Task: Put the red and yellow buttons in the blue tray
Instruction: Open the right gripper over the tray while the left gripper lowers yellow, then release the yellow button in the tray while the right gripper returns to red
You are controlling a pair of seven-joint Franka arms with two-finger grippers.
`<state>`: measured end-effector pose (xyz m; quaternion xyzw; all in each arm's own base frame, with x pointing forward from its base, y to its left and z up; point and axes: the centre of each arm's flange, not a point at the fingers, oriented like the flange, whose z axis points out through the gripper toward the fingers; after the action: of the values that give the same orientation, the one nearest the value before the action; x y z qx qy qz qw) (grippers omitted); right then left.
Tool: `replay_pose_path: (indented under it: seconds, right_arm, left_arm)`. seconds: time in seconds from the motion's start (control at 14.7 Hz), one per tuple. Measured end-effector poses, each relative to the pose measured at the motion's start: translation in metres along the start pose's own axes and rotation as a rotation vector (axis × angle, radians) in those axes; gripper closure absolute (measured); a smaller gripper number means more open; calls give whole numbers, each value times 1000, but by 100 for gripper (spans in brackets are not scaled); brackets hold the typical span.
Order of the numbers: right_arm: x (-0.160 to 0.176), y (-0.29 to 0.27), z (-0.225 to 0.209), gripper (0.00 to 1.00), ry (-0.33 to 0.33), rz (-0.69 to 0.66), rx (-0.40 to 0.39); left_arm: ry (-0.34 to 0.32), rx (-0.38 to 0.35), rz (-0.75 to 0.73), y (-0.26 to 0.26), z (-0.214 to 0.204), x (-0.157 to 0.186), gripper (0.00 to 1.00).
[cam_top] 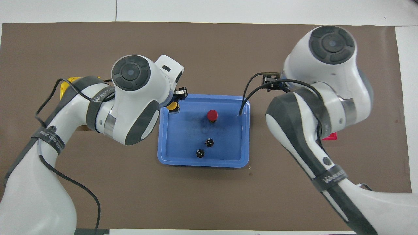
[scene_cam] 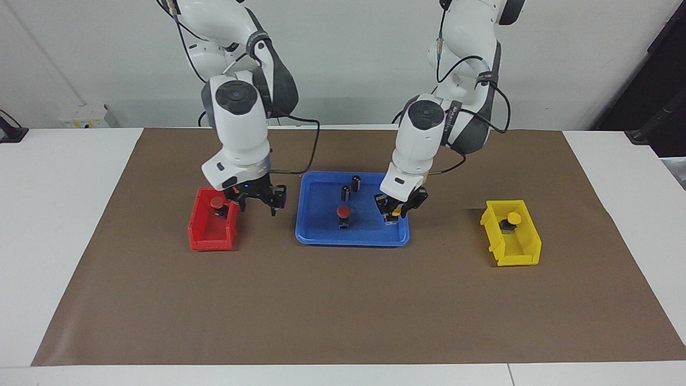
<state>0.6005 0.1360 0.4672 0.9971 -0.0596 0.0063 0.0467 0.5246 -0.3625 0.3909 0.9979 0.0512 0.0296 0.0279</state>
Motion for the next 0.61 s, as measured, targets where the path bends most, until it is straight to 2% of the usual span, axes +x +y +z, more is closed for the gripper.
replay_pose_path:
  seconds: [0.14, 0.34, 0.41, 0.48, 0.61]
  right_arm:
    - [-5, 35, 17, 19, -28, -26, -6]
    - [-18, 65, 55, 20, -24, -60, 35]
    - [-23, 75, 67, 20, -31, -65, 46]
    - [-27, 85, 76, 20, -31, -69, 50]
    - [-35, 97, 87, 22, -23, -70, 56]
  left_arm:
    - [9, -11, -4, 8, 10, -10, 60]
    - [8, -10, -5, 8, 16, -13, 60]
    - [8, -10, -6, 8, 16, -13, 55]
    - [8, -10, -6, 7, 16, -12, 55]
    - [8, -10, -4, 8, 16, -13, 41]
